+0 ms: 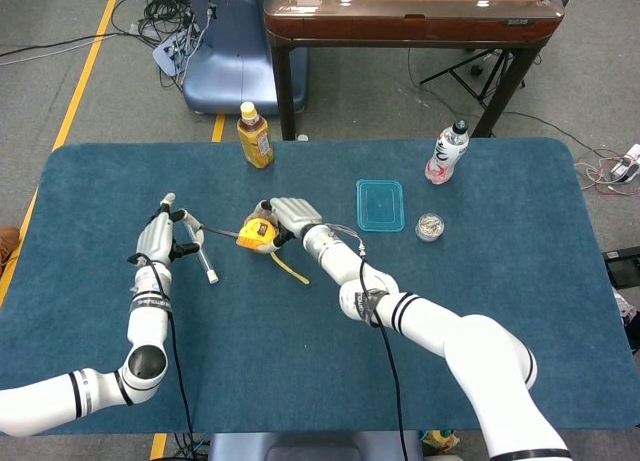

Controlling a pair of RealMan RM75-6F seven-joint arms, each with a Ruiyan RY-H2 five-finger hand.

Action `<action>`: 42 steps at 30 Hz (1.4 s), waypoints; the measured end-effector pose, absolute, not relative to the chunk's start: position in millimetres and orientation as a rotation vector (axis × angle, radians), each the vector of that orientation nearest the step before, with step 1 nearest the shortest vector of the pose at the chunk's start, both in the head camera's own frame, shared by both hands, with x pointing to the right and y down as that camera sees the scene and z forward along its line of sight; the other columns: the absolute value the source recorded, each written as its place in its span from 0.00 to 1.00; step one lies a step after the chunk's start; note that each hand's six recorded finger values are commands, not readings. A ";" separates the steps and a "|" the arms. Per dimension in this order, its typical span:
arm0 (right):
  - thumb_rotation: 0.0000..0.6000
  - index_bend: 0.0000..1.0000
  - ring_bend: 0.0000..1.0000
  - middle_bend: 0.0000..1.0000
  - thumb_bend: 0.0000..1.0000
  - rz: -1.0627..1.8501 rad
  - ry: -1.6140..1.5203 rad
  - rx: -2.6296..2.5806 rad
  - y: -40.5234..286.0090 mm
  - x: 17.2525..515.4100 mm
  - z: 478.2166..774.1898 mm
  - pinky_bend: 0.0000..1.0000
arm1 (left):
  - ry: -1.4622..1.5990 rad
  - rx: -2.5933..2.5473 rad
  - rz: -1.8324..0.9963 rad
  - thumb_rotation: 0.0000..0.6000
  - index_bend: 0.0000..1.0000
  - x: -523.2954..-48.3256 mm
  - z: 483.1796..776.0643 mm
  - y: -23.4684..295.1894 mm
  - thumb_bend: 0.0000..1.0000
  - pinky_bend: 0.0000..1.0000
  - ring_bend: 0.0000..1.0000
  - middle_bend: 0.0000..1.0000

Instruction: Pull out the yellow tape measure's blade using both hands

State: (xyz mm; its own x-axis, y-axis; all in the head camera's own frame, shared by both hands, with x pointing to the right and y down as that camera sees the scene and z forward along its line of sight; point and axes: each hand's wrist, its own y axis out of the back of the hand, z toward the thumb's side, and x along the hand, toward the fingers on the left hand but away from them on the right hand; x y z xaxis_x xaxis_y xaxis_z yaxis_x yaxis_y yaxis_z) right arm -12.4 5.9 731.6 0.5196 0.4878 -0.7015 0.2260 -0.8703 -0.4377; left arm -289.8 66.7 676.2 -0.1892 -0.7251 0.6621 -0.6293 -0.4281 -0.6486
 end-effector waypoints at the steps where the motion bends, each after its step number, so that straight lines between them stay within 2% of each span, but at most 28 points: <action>1: 1.00 0.66 0.54 0.64 0.61 1.277 -0.600 -2.467 5.5 -10.0 731.2 0.42 | 1.630 -1.939 -1.698 1.00 0.54 -290.7 675.6 66.8 0.52 0.00 0.00 0.01; 10: 1.00 0.66 0.54 0.64 0.61 1.267 -0.611 -2.415 6.5 19.6 723.9 0.42 | 1.610 -1.909 -1.645 1.00 0.52 -301.8 674.0 75.3 0.52 0.00 0.00 0.01; 24: 1.00 0.66 0.54 0.64 0.61 1.309 -0.618 -2.289 19.8 96.6 707.0 0.42 | 1.645 -1.918 -1.594 1.00 0.50 -330.1 666.0 88.0 0.51 0.00 0.00 0.01; 42: 1.00 0.67 0.54 0.64 0.61 1.415 -0.679 -2.186 57.7 208.3 683.4 0.42 | 1.728 -1.942 -1.573 1.00 0.49 -371.9 657.8 116.1 0.51 0.00 0.00 0.01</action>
